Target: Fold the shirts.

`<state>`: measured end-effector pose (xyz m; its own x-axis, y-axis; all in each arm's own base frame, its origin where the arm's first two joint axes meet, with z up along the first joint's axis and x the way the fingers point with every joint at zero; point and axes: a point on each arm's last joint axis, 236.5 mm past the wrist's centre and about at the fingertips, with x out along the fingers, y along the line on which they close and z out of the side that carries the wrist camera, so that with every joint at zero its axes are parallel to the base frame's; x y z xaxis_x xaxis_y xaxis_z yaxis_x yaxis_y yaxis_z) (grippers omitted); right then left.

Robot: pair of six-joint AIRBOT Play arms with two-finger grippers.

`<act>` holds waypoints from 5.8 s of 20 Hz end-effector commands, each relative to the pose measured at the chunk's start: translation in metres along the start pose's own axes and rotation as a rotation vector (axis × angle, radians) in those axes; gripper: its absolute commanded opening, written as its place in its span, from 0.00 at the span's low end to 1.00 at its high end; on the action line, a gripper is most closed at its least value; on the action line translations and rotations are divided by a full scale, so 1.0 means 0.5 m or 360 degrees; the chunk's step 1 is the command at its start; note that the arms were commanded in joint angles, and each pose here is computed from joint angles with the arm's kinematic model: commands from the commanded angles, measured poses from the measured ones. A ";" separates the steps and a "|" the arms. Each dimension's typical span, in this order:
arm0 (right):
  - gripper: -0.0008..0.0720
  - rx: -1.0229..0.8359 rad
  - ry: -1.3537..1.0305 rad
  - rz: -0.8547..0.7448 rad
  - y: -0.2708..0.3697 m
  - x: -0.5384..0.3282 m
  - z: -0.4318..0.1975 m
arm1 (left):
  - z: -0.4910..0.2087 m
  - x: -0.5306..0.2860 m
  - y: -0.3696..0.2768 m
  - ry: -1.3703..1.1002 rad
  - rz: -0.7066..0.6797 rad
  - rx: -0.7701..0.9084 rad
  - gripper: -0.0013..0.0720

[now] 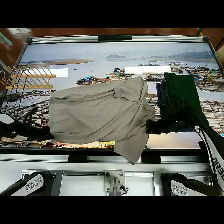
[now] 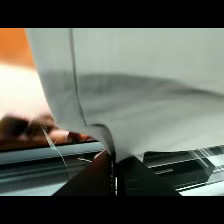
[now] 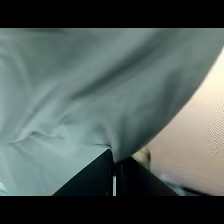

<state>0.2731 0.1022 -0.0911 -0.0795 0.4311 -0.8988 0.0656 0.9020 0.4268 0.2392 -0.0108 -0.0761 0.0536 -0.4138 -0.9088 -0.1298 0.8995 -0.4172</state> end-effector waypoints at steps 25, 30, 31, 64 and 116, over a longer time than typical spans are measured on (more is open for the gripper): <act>0.08 -0.1030 -0.2684 -0.0028 0.488 -1.166 -0.168 | 0.006 -1.026 -0.498 -0.2159 0.0196 0.0733 0.07; 0.08 -0.0601 -0.2082 -0.0287 0.340 -1.006 -0.042 | 0.058 -0.878 -0.350 -0.1654 0.0406 0.0483 0.07; 0.08 -0.0559 -0.1897 -0.0313 0.317 -0.952 -0.009 | 0.082 -0.823 -0.319 -0.1512 0.0389 0.0437 0.07; 0.66 -0.0129 -0.1128 0.0097 0.146 -0.285 0.641 | 0.599 -0.185 -0.146 -0.0809 -0.0031 0.0346 0.62; 0.69 0.0009 -0.0215 -0.0104 -0.020 -0.233 0.218 | 0.239 -0.036 0.075 -0.0421 0.0107 -0.0218 0.07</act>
<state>0.3890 0.0396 -0.0019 0.0455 0.3616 -0.9312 0.0656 0.9291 0.3640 0.3538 0.0478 -0.0584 0.3186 -0.2815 -0.9051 -0.2150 0.9085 -0.3583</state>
